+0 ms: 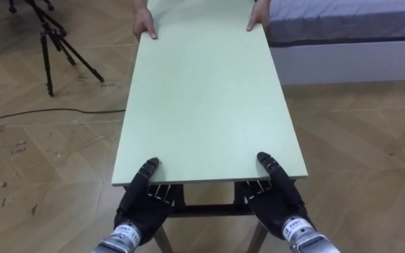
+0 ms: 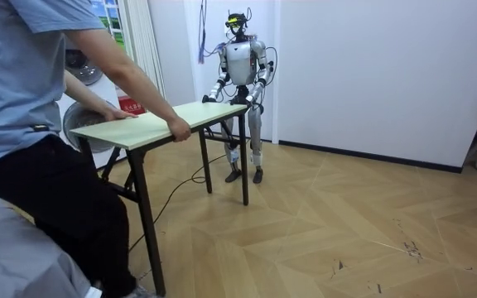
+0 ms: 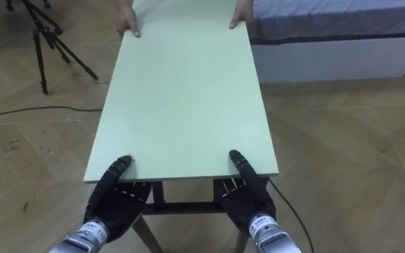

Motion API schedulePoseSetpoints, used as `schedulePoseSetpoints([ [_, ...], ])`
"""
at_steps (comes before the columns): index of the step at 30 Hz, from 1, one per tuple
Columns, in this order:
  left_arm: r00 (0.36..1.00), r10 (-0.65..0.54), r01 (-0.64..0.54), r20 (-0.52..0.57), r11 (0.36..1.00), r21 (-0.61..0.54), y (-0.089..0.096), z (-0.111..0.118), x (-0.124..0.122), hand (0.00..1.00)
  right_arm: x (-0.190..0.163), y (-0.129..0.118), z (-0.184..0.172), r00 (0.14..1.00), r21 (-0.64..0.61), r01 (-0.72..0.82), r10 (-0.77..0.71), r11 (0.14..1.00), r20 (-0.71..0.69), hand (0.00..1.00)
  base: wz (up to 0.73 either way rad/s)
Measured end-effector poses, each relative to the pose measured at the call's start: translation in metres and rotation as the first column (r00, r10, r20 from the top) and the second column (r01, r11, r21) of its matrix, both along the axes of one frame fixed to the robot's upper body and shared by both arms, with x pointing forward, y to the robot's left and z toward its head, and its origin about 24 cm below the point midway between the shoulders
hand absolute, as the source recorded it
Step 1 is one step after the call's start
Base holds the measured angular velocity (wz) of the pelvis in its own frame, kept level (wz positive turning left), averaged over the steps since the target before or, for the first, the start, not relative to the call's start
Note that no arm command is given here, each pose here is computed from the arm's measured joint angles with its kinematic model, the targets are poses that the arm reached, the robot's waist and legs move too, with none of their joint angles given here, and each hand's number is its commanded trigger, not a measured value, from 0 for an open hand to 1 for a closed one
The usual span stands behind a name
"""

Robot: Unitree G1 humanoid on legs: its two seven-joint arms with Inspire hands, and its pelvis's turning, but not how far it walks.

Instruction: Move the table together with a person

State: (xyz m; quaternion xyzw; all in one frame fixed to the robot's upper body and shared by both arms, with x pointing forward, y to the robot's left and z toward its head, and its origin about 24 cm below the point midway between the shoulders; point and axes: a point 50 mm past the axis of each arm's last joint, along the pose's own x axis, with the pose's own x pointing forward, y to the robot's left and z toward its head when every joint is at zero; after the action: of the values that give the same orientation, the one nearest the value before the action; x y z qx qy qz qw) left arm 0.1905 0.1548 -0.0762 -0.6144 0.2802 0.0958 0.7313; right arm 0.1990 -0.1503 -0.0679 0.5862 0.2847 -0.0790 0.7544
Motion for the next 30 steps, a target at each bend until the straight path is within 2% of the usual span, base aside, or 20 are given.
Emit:
schedulePoseSetpoints([
  [12,0.999,-0.02,0.019,0.027,1.0,0.023,0.0,-0.001,-0.004,1.0,0.001,-0.001,0.002,1.0,-0.027,-0.01,0.01,1.0,0.011,1.0,0.0],
  [21,0.996,-0.057,0.05,0.073,0.995,0.085,0.0,0.008,-0.014,1.0,-0.002,-0.001,0.01,0.997,-0.058,-0.017,0.021,0.998,0.072,1.0,-0.04],
  [30,0.99,-0.063,0.049,0.126,0.993,0.11,-0.013,0.015,-0.02,1.0,-0.008,-0.005,0.017,0.991,-0.078,0.037,-0.026,0.996,0.133,1.0,0.03],
])
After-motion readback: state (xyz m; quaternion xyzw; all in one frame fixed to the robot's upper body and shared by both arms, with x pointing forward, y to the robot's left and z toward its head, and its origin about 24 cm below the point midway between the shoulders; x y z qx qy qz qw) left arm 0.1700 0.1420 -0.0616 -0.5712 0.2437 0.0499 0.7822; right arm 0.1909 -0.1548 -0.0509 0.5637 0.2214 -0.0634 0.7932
